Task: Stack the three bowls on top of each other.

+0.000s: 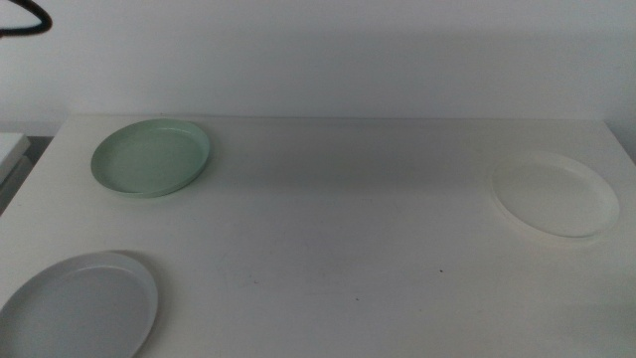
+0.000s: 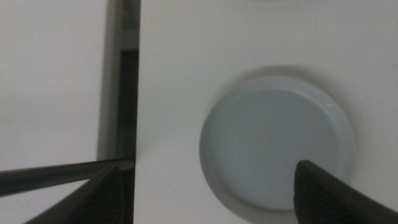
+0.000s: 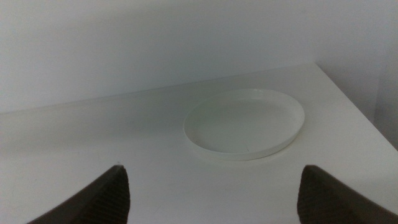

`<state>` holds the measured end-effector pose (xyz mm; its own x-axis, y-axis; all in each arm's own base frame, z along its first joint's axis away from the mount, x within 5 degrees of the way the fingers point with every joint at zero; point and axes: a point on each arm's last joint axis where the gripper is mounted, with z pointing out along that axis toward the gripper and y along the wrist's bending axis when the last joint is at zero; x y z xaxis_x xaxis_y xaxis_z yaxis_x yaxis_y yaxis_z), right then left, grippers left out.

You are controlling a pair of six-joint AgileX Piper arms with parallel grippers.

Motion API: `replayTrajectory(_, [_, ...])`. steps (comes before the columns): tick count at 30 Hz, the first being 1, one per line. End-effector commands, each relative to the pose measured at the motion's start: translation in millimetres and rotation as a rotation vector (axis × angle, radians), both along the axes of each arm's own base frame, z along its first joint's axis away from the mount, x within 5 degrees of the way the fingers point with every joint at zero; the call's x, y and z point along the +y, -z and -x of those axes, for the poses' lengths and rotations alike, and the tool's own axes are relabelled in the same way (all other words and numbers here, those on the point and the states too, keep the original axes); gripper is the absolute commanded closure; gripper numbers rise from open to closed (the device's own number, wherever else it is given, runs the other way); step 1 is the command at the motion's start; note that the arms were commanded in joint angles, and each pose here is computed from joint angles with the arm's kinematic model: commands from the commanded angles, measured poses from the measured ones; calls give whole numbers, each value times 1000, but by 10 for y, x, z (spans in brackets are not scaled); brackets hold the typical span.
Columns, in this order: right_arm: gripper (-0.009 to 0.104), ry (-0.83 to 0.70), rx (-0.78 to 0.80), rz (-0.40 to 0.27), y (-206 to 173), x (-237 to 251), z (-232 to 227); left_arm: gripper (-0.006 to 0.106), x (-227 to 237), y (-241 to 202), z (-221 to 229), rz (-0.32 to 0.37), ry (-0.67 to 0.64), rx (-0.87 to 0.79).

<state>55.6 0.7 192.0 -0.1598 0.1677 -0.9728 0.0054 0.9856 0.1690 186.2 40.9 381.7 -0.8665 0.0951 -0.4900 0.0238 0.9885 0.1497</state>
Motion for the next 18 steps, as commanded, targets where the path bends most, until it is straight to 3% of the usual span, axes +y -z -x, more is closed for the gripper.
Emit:
replayTrajectory(1, [20,7,-12,8,1,-5,1,7,93,57,-98,37,21,21])
replayTrajectory(5, [20,7,-12,8,1,-5,1,7,261,235,-274,94,52,82])
replayTrajectory(13, [20,7,-12,8,1,-5,1,7,513,630,-518,143,44,219])
replayTrajectory(18, [20,7,-12,8,1,-5,1,7,537,1010,-540,150,12,208])
